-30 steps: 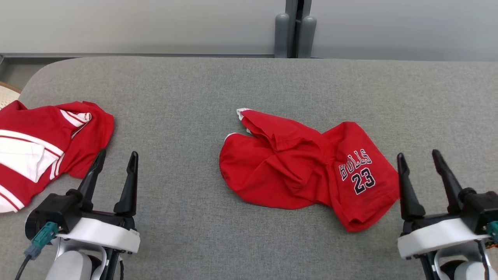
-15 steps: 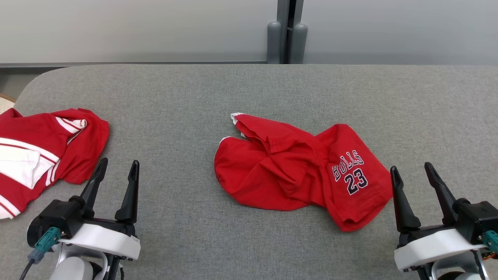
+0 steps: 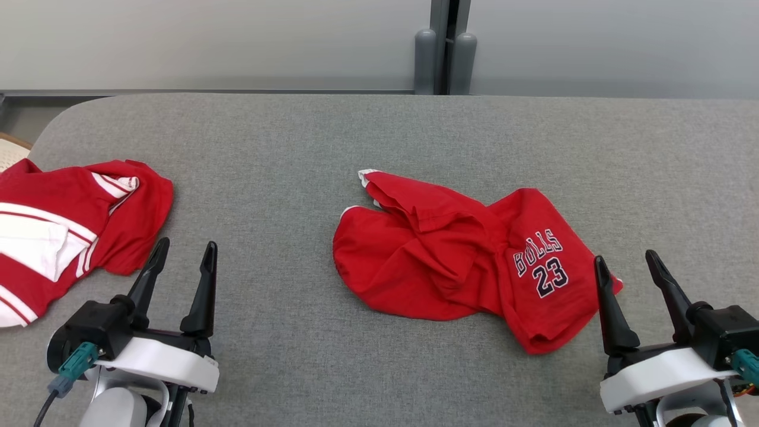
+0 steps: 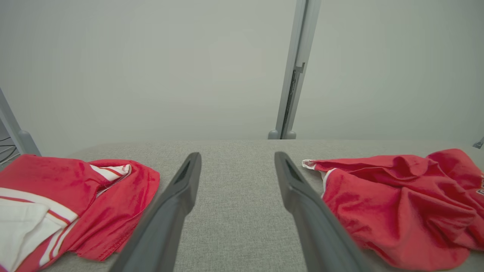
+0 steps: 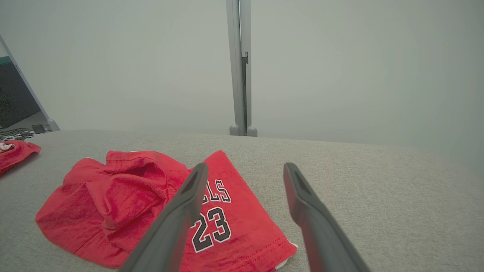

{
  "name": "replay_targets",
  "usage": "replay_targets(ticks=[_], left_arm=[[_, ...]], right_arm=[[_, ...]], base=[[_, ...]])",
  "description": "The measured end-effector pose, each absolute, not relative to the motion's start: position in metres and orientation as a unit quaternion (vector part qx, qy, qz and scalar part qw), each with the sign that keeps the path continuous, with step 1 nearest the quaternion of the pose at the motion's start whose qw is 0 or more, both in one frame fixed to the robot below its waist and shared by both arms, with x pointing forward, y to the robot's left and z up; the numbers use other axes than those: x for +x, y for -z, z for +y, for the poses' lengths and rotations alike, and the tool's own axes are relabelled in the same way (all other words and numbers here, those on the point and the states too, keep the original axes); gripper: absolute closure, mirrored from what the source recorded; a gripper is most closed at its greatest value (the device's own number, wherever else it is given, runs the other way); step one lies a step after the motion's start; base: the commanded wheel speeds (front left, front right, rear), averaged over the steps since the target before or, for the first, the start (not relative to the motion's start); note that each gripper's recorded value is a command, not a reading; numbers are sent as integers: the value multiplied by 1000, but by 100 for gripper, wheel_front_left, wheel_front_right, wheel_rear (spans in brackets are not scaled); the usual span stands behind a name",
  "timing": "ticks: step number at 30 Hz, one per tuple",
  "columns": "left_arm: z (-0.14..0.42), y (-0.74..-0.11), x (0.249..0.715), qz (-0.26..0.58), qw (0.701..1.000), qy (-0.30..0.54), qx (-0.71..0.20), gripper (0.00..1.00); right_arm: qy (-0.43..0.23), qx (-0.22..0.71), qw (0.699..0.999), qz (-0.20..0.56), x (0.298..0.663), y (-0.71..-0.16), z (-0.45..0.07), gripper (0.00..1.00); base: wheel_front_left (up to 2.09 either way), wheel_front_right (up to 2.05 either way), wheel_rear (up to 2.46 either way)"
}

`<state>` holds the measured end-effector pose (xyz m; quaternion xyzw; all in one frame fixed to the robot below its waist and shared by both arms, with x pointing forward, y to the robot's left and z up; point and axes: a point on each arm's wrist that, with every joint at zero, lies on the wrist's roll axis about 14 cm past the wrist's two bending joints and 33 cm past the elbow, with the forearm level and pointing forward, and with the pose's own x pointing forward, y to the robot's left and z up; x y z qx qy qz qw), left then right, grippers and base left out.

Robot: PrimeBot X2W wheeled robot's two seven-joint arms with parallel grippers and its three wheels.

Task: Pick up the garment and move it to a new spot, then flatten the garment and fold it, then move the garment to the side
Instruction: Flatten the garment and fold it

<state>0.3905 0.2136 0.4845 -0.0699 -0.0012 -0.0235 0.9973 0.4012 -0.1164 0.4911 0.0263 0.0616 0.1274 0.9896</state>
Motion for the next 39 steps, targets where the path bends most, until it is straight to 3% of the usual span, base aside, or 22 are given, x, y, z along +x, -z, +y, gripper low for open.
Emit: replay_targets(ticks=[8, 20, 26, 27, 28, 29, 39], left_arm=[[218, -491, 396, -12, 997, 14, -69, 0], [233, -480, 404, 3, 997, -12, -76, 0], [237, -473, 406, 13, 997, -17, -75, 0], [237, -473, 406, 14, 997, -18, -76, 0], [237, -472, 406, 14, 997, -18, -76, 0], [238, -472, 406, 15, 997, -18, -76, 0], [233, -473, 416, 11, 997, -8, -77, 0]], right_arm=[[-175, 7, 981, 82, 418, -482, -82, 0], [-324, -69, 932, 149, 451, -448, 29, 0], [-340, -118, 915, 184, 467, -432, 43, 2], [-336, -125, 913, 193, 469, -429, 41, 51], [-334, -130, 913, 198, 470, -427, 39, 82], [-333, -130, 912, 200, 471, -426, 39, 100], [-279, -84, 941, 171, 473, -442, 2, 100]], base=[[0, 0, 0], [0, 0, 0], [0, 0, 0], [0, 0, 0], [0, 0, 0], [0, 0, 0], [0, 0, 0]])
